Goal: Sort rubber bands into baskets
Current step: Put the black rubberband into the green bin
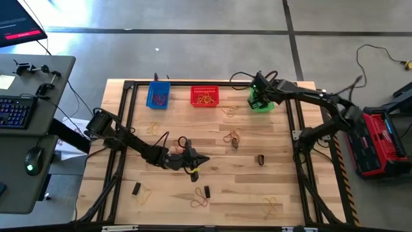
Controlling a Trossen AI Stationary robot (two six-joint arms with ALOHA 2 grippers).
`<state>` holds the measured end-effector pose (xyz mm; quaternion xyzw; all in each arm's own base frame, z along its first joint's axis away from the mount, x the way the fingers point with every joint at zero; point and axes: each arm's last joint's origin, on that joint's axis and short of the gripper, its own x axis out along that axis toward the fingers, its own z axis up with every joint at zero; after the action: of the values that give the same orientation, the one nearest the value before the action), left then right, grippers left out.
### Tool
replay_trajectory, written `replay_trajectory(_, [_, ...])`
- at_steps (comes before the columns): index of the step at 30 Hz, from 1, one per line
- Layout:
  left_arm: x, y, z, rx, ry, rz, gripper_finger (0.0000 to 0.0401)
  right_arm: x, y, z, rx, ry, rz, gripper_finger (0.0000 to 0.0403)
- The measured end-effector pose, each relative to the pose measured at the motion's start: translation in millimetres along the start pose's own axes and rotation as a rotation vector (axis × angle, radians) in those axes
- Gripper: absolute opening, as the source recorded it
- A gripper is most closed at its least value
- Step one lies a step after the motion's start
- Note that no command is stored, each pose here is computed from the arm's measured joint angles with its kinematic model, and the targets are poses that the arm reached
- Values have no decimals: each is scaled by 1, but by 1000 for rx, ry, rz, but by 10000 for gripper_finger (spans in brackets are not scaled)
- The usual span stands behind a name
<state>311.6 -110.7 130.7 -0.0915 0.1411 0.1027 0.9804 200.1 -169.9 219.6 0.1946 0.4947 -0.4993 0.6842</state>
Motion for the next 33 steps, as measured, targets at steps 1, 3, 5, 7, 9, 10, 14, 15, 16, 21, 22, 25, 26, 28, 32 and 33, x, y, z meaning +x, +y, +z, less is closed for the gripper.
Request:
replay_trajectory(1, [0, 0, 0, 1, 1, 0, 3, 3, 0, 4, -3, 21, -11, 0])
replay_trajectory(3, [0, 0, 0, 3, 5, 1, 3, 10, 0, 11, -9, 72, -34, 0])
replay_trajectory(5, [0, 0, -1, 4, 8, 1, 3, 18, 1, 17, -18, 117, -47, 0])
replay_trajectory(7, [0, 0, -1, 5, 9, 1, 3, 27, 3, 19, -38, 161, -47, 0])
replay_trajectory(9, [0, 0, -1, 6, 10, 1, 3, 37, 5, 18, -53, 201, -53, 0])
replay_trajectory(10, [0, 0, -1, 6, 10, 1, 3, 42, 6, 18, -58, 221, -56, 0])
replay_trajectory(14, [0, 0, -1, 7, 13, 3, 3, 57, 10, 14, -84, 292, -9, 0])
replay_trajectory(15, [0, 0, -1, 7, 13, 3, 3, 60, 11, 13, -89, 302, -5, 0])
replay_trajectory(16, [0, 0, -1, 7, 13, 3, 3, 61, 12, 13, -93, 307, -4, 0])
replay_trajectory(21, [0, 0, -1, 8, 14, 3, 3, 64, 14, 15, -93, 288, 8, 0])
replay_trajectory(22, [0, 0, -2, 9, 15, 4, 3, 63, 14, 15, -91, 285, 11, 0])
replay_trajectory(25, [0, 1, -2, 9, 16, 4, 3, 63, 14, 15, -100, 288, 13, 0])
replay_trajectory(26, [0, 1, -2, 9, 17, 4, 3, 63, 14, 14, -107, 293, 18, 0])
replay_trajectory(28, [0, 0, -2, 10, 17, 4, 3, 63, 14, 14, -125, 300, 27, 0])
replay_trajectory(32, [0, 1, -2, 11, 19, 5, 3, 63, 14, 14, -152, 303, 30, 0])
replay_trajectory(33, [0, 1, -2, 11, 19, 5, 3, 63, 14, 13, -159, 303, 31, 0])
